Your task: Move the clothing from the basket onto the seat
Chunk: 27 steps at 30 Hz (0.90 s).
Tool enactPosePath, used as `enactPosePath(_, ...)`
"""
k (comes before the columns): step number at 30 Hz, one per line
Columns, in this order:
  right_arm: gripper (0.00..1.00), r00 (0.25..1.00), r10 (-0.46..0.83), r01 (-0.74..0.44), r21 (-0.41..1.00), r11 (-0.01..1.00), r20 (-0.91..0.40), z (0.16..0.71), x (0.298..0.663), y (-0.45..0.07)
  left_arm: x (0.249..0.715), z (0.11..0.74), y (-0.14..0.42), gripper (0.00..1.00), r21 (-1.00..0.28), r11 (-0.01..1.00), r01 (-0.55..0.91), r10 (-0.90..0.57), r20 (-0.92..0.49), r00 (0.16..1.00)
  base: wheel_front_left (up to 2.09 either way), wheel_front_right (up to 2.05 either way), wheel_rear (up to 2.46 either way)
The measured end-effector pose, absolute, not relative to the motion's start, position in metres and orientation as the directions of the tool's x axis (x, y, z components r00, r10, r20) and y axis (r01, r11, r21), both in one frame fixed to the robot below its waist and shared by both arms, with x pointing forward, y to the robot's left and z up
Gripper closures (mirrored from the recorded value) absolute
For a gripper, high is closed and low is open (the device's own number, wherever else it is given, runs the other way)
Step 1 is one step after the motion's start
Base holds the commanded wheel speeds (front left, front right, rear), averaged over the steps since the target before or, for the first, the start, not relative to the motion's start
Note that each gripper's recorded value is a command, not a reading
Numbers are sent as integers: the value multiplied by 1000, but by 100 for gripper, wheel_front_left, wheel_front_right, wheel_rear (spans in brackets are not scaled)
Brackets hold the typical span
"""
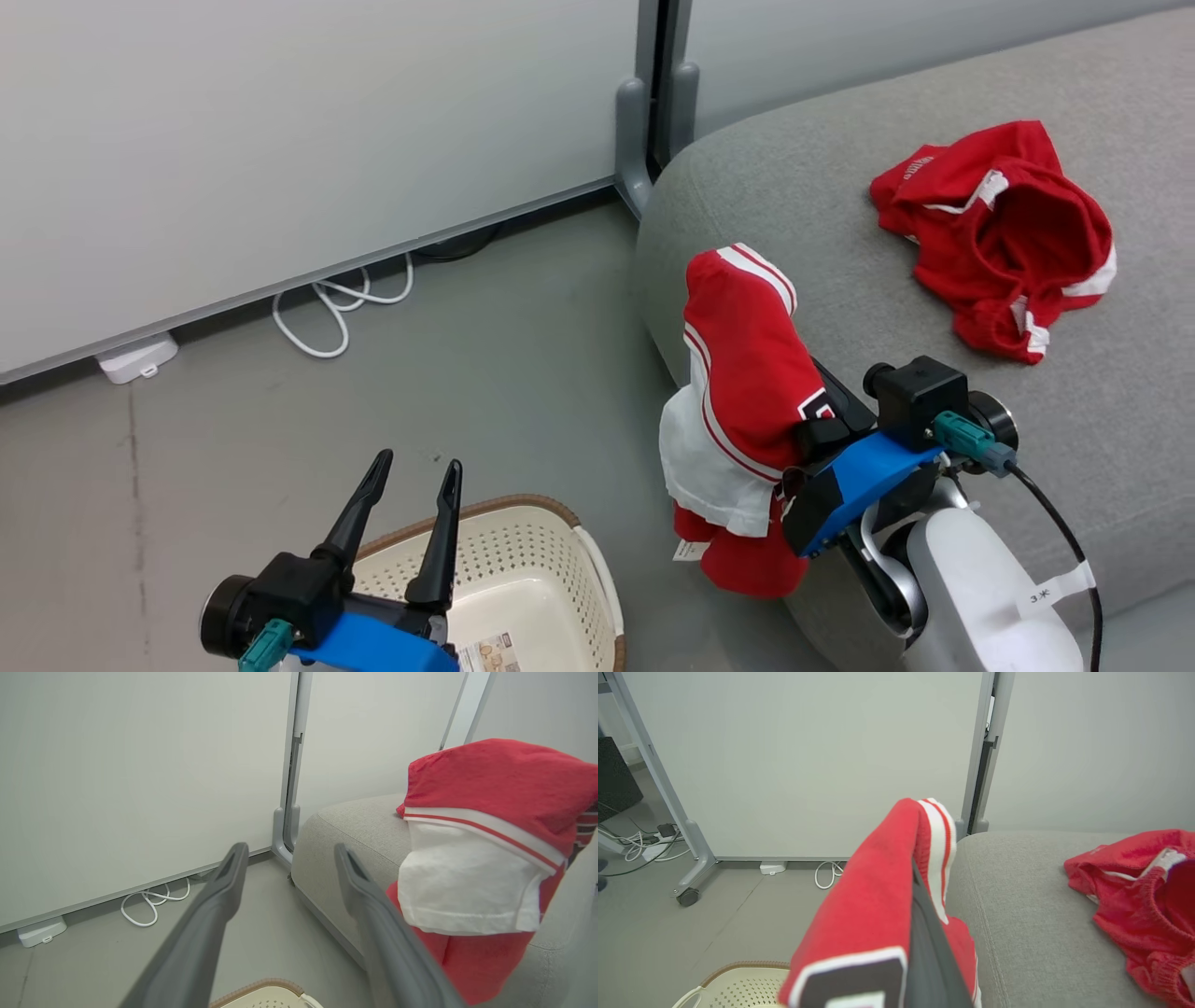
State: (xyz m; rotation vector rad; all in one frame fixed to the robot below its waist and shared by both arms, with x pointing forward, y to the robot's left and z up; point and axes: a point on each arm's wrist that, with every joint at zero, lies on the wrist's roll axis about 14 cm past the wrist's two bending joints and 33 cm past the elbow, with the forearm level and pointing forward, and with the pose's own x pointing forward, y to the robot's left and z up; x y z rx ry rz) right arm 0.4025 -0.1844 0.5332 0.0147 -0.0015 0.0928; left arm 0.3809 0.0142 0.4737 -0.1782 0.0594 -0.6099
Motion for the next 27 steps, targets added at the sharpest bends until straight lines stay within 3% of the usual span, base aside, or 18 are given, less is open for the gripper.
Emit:
enactPosePath(17,100,999,-23,24,16,1000,-31,521,381,-222,391,468,-27,0,-192,726,660,-673,-3,739,0,0,0)
enactPosePath(27,100,999,-36,36,-6,999,2,535,399,-231,396,463,-24,0,-193,728,658,-672,-10,741,0,0,0)
